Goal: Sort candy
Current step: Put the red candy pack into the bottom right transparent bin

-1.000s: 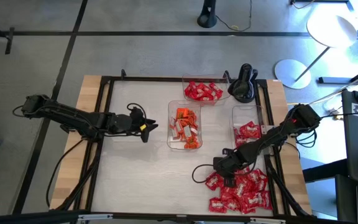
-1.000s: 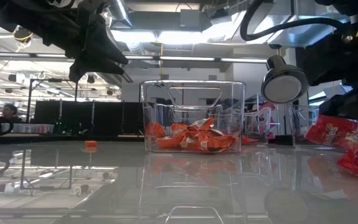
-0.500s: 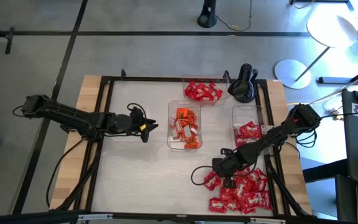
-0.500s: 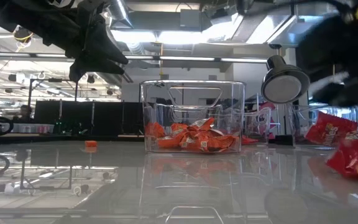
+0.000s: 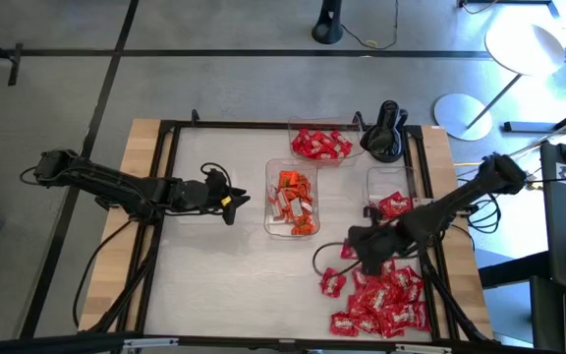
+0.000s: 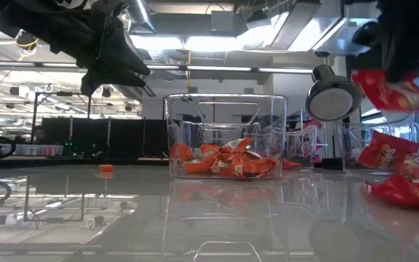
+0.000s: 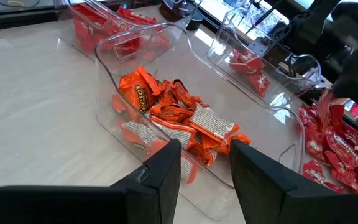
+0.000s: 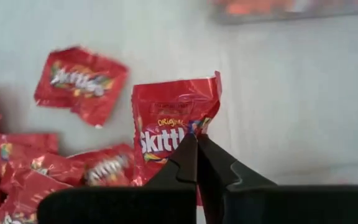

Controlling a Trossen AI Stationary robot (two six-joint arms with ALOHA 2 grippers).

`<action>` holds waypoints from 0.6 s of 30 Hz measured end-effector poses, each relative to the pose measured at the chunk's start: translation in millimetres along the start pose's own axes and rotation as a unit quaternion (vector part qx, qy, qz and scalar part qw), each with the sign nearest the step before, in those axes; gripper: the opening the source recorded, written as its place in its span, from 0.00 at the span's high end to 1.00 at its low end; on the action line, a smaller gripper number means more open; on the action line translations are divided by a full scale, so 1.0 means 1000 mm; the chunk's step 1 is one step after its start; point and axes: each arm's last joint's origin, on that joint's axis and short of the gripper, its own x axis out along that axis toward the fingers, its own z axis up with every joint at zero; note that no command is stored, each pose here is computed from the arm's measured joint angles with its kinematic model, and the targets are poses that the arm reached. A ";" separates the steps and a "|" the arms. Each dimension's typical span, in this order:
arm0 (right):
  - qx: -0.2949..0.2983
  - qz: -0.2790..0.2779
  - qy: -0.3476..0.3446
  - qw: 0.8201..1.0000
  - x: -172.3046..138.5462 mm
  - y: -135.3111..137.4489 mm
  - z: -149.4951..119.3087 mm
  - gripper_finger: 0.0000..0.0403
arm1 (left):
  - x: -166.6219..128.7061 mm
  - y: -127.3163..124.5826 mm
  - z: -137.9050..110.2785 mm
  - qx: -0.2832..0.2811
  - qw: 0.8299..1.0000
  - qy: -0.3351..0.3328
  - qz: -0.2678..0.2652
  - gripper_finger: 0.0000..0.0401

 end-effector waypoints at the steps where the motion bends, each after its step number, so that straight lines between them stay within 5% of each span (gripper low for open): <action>1: 0.008 -0.006 -0.006 1.000 -0.007 -0.004 -0.003 1.00 | 0.000 0.000 0.000 0.000 1.000 0.000 0.000 0.68; 10: 0.106 -0.088 -0.035 0.990 -0.054 -0.043 -0.034 1.00 | 0.000 0.000 0.000 0.000 1.000 -0.001 0.001 0.68; 18: 0.223 -0.154 -0.046 0.961 -0.076 -0.070 -0.058 1.00 | 0.000 0.000 0.000 0.002 1.000 -0.001 0.001 0.68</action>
